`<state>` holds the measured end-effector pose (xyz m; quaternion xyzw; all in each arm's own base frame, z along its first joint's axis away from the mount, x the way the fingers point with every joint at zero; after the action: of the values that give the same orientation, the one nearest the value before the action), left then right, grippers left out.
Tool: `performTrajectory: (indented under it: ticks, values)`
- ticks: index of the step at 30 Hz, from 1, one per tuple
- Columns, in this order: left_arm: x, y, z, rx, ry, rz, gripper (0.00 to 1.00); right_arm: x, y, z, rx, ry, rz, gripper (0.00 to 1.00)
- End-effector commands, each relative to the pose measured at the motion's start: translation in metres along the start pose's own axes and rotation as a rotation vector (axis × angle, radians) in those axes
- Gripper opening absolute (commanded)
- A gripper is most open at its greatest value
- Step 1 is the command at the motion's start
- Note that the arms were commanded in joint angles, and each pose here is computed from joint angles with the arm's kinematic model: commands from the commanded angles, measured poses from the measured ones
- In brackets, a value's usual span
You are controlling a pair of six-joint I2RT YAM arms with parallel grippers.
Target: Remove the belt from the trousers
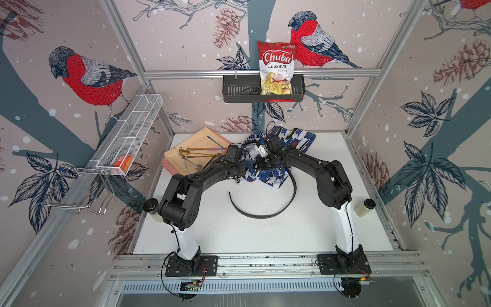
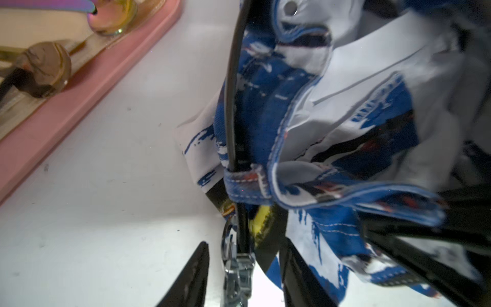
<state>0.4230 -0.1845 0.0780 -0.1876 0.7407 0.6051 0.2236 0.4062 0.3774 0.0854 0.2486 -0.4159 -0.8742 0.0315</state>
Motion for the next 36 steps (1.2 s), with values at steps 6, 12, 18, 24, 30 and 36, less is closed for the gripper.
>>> performTrajectory:
  ticks: [6,12,18,24,30,36]
  values:
    - [-0.031,-0.022,-0.001,-0.059,-0.05,-0.027,0.39,0.005,-0.003,0.005,-0.02,0.002,0.015,0.0]
    - [0.0,-0.022,0.011,-0.102,-0.012,0.053,0.0,-0.018,0.011,0.01,-0.016,0.004,-0.047,0.0]
    - [0.019,0.044,0.019,-0.073,0.117,0.013,0.0,-0.057,0.051,-0.046,0.099,-0.106,-0.145,0.0]
    - [-0.009,0.13,0.003,0.016,0.145,-0.042,0.0,-0.057,0.072,-0.114,0.253,-0.184,-0.174,0.0]
    - [-0.025,0.191,0.002,-0.016,0.116,0.014,0.0,-0.044,0.091,-0.173,0.337,-0.316,-0.189,0.0]
    - [-0.032,0.237,0.029,-0.196,0.133,0.028,0.0,-0.032,0.121,-0.219,0.399,-0.427,-0.231,0.0]
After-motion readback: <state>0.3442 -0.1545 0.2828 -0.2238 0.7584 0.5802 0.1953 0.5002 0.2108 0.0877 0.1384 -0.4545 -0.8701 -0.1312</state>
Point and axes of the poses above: each gripper's point midway between its finger pads, its own y axis back along the fingers, its own z axis along the line the jaws close on, x = y × z, the point moved 1 cm from there along y, back along the fingers, and after that the axes turned 1 degree about -y, right-handed, at the moved point
